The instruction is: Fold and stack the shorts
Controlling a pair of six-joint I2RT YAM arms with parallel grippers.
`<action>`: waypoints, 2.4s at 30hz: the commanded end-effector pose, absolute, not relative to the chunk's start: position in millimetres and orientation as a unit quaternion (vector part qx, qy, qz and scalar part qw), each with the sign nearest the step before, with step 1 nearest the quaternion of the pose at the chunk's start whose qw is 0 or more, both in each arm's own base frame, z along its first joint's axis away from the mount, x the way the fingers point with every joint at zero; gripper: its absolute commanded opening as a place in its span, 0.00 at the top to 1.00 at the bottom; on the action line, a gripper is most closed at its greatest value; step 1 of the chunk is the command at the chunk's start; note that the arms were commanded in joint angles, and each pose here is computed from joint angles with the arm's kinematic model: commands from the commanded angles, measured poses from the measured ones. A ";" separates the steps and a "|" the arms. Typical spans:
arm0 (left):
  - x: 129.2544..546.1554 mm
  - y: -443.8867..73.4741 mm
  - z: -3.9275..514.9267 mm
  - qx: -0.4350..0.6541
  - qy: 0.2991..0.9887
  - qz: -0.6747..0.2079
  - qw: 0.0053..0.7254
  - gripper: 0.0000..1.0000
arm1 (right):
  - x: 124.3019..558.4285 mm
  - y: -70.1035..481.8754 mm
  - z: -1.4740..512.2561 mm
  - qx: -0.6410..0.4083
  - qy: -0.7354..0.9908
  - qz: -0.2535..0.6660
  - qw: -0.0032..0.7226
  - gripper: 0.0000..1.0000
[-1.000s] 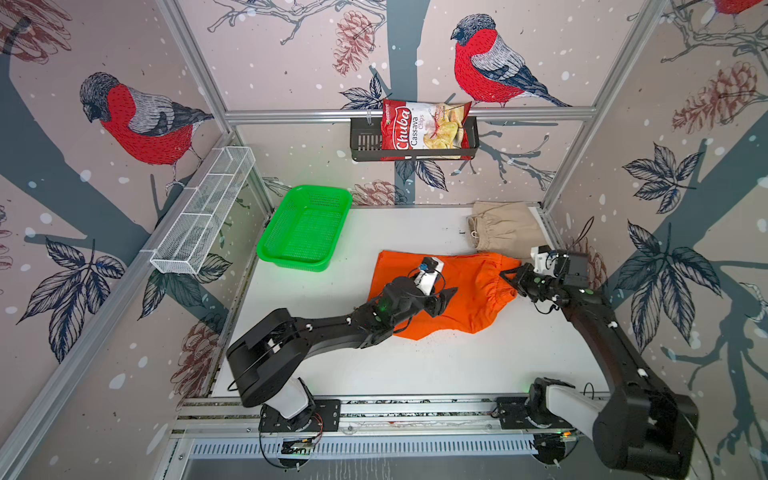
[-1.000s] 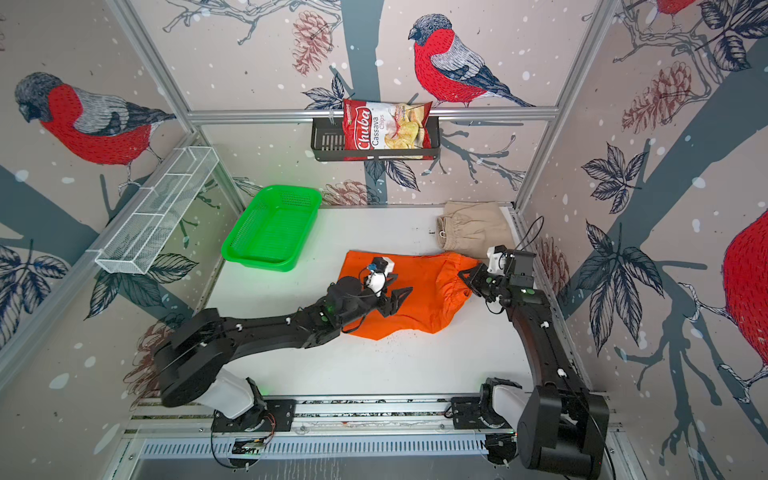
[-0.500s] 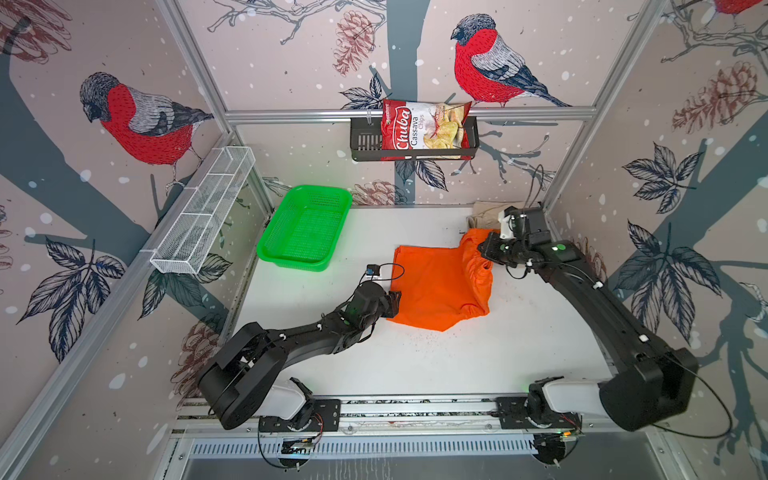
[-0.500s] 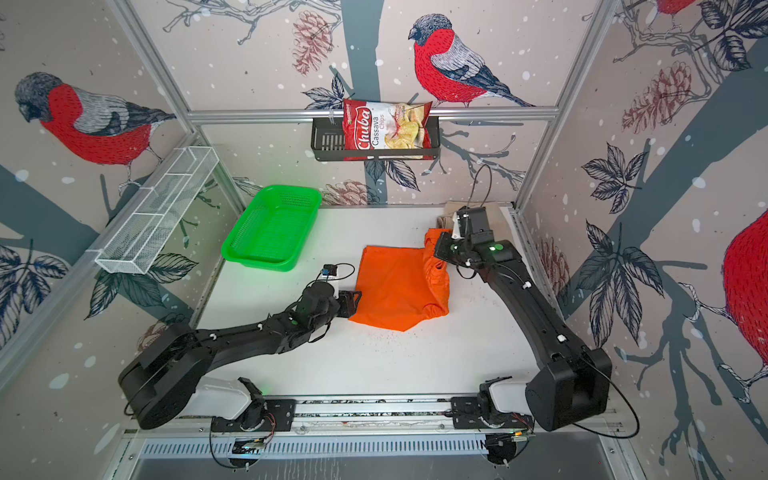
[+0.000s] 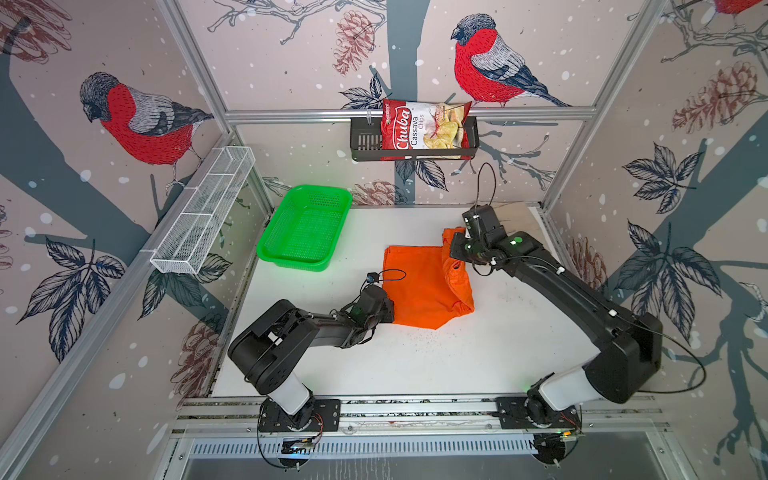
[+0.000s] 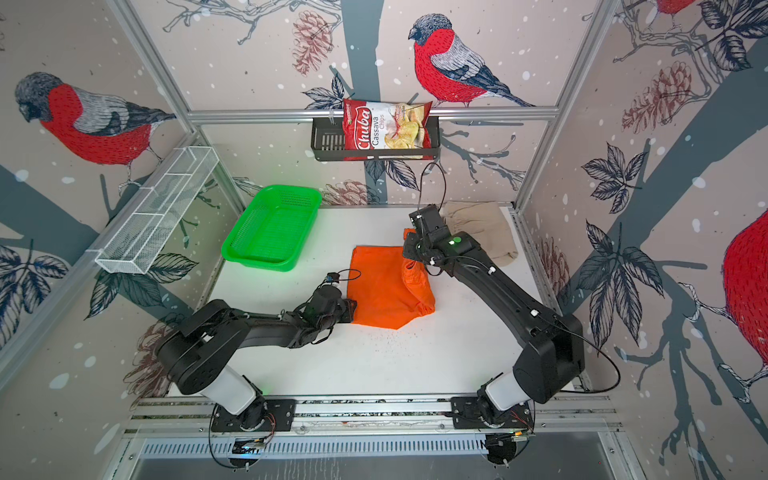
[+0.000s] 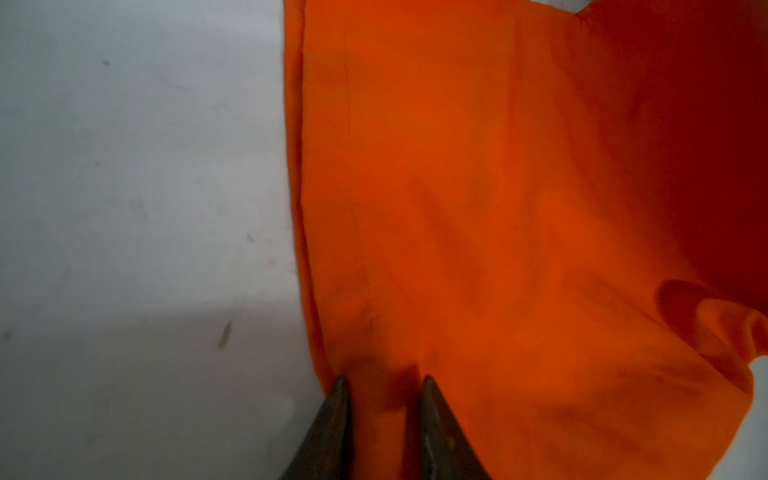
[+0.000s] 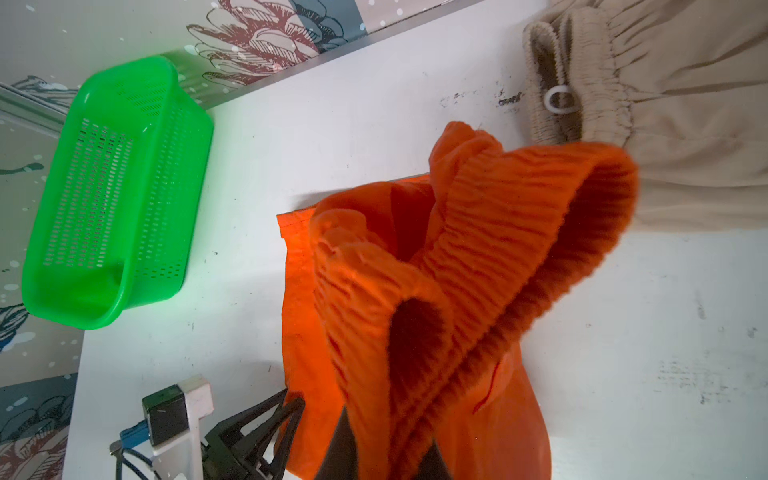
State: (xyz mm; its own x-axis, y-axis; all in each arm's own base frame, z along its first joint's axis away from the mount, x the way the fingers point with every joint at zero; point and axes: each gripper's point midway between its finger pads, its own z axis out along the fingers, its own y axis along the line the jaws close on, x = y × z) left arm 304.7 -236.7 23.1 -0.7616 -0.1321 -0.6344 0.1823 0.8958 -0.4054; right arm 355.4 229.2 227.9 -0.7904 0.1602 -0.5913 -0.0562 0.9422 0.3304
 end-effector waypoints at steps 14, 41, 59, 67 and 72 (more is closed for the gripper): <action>296.9 -226.9 18.3 0.006 0.920 -0.213 0.330 0.74 | 359.1 367.5 133.4 -0.050 0.937 0.263 0.226 0.90; 293.1 -206.9 193.3 0.049 0.824 -0.254 0.503 0.72 | 356.0 290.9 137.5 -0.025 0.884 0.394 0.248 0.49; 390.5 -224.7 66.4 0.025 0.891 -0.260 0.372 0.87 | 282.8 252.6 9.6 0.003 0.928 0.350 0.129 0.76; 395.4 -195.3 14.2 -0.033 0.915 -0.275 0.294 0.90 | 235.6 238.9 -14.0 0.018 0.938 0.333 0.098 0.76; 393.7 -192.7 47.6 -0.013 0.904 -0.283 0.321 0.72 | 253.1 251.7 20.4 0.005 0.924 0.358 0.135 0.66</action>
